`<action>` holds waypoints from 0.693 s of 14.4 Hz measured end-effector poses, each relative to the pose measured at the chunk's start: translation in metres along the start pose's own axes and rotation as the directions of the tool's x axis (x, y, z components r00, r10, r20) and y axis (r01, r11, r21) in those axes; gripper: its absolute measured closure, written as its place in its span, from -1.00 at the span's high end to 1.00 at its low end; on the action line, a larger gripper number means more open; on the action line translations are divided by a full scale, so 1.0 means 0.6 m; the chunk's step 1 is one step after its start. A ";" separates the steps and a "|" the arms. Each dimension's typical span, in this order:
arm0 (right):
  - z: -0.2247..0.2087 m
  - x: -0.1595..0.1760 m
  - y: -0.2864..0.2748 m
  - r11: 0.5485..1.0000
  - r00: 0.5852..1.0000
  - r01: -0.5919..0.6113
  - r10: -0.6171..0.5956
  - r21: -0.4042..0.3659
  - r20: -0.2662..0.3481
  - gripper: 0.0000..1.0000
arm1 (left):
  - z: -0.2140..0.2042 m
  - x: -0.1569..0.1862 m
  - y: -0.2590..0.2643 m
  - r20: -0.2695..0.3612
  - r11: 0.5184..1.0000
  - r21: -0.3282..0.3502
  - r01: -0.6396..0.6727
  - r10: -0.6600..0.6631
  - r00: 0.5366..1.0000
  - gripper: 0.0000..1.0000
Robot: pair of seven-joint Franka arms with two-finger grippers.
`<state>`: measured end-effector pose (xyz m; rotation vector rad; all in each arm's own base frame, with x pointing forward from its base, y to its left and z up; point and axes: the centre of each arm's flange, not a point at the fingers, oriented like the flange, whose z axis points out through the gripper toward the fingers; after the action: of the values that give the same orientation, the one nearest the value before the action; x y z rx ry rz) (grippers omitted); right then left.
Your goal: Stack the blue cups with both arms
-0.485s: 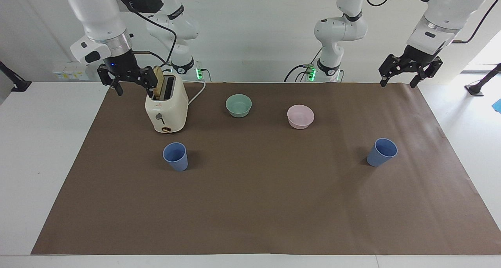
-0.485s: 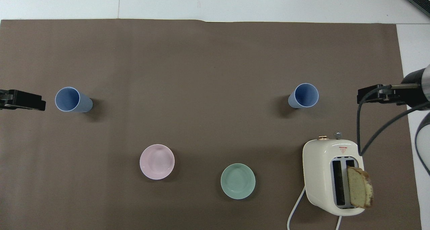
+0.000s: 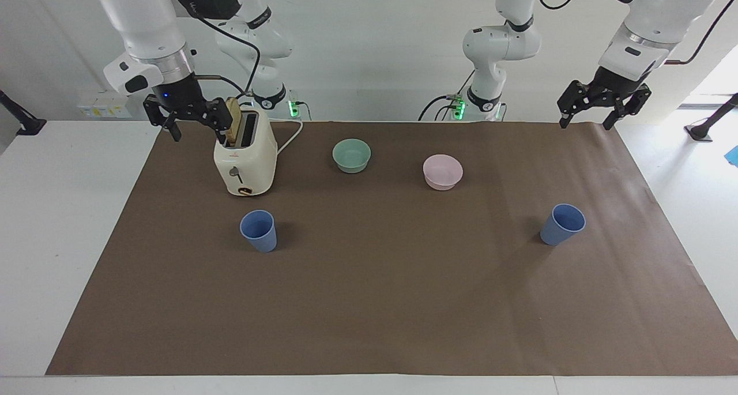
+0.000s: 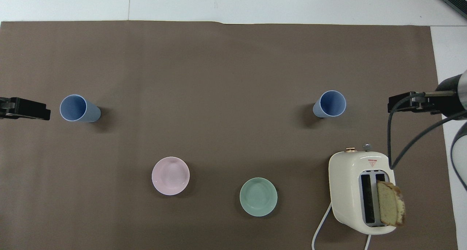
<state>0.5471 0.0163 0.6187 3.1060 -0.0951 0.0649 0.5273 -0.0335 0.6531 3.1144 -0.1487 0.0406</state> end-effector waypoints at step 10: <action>0.000 0.000 0.000 1.000 1.000 0.000 0.000 0.000 0.000 1.00 | 0.072 0.021 -0.071 -0.028 0.997 0.002 0.081 -0.081 0.996 1.00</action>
<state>0.5471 0.0163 0.6187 3.1060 -0.0951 0.0649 0.5451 0.0068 0.6096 3.1173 -0.0221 0.0822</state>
